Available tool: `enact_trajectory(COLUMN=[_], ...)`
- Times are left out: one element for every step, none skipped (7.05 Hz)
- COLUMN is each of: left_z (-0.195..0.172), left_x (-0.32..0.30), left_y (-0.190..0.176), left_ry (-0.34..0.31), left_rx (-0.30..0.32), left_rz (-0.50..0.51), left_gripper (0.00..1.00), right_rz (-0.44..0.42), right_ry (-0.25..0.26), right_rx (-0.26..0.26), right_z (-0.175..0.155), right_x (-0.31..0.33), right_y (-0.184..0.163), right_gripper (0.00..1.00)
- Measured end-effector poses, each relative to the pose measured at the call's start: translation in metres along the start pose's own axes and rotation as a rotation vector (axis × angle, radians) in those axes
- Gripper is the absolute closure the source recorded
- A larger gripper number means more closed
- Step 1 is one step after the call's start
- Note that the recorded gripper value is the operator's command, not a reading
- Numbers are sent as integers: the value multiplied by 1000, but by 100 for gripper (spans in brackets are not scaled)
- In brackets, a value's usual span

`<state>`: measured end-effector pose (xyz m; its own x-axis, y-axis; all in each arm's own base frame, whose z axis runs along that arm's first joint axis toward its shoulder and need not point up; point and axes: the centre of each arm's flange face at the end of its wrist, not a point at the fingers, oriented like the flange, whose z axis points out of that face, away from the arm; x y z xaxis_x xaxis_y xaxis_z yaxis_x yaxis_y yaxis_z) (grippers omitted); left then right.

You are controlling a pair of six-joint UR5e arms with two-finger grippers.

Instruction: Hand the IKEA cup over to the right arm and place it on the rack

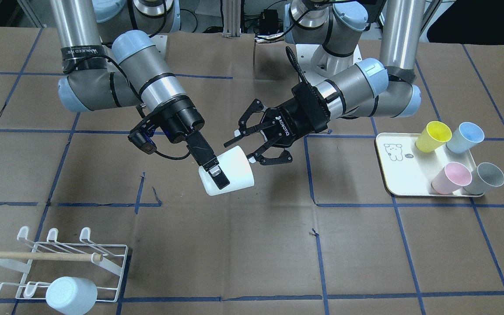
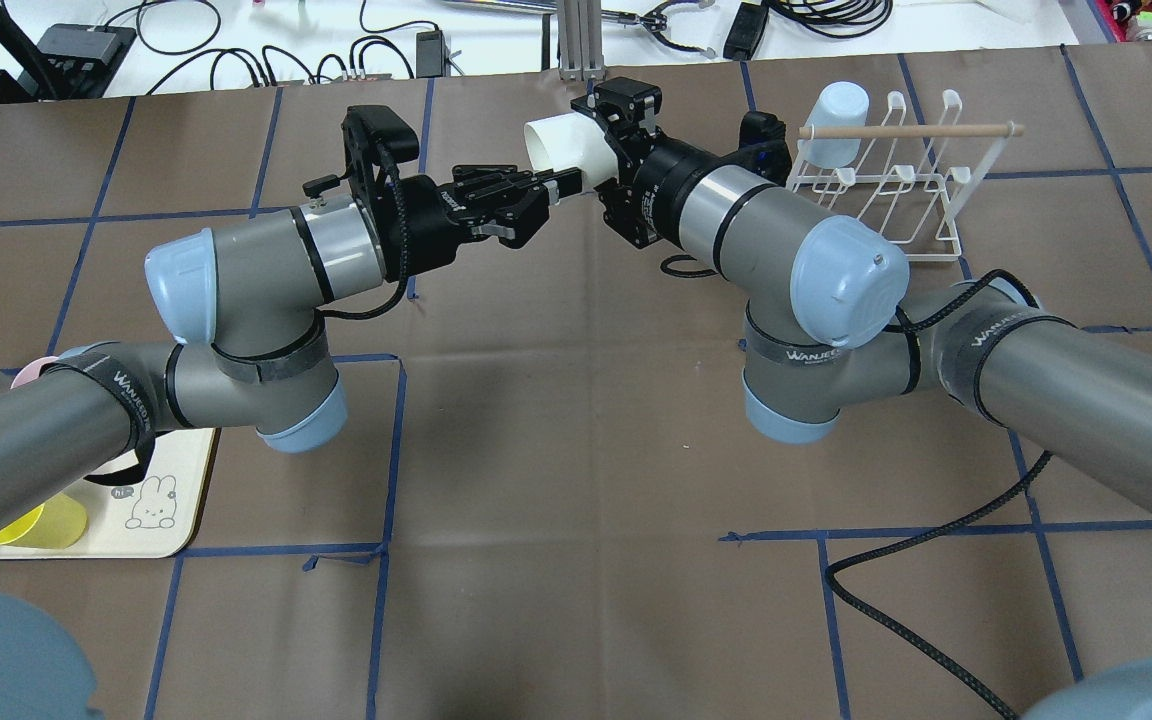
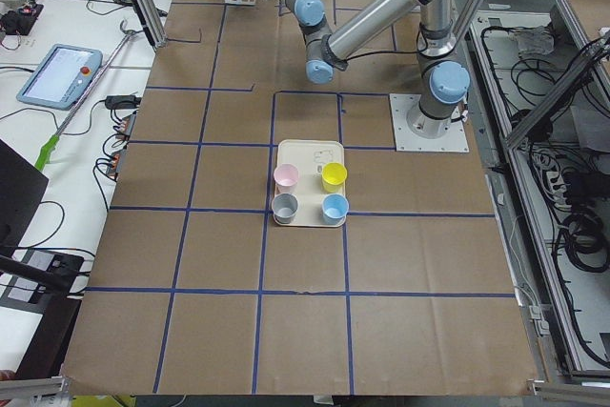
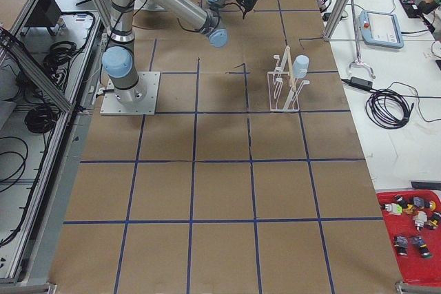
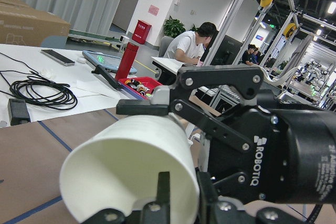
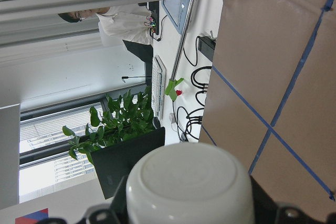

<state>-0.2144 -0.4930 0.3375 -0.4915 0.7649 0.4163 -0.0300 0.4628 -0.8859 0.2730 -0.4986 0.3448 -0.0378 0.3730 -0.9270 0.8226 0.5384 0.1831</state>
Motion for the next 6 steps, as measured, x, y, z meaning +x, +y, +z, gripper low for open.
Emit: enact_trajectory(left_z=[-1, -3, -7, -15, -31, -57], left_x=[1, 3, 4, 4, -2, -14], left_y=[-1, -4, -6, -9, -12, -19], left_ry=[2, 7, 8, 16, 38, 64], left_rx=[3, 7, 12, 20, 35, 66], left_rz=[-6, -17, -25, -37, -53, -68], left_gripper=[3, 2, 2, 2, 3, 3], right_rz=[-1, -2, -2, -3, -3, -7], right_ry=[0, -1, -1, -1, -1, -3], right_rx=[0, -1, -2, -3, -1, 4], right_z=[0, 0, 0, 0, 0, 0], right_x=[0, 0, -1, -1, 0, -1], right_y=[0, 0, 0, 0, 0, -4], right_gripper=[57, 61, 66, 68, 70, 72])
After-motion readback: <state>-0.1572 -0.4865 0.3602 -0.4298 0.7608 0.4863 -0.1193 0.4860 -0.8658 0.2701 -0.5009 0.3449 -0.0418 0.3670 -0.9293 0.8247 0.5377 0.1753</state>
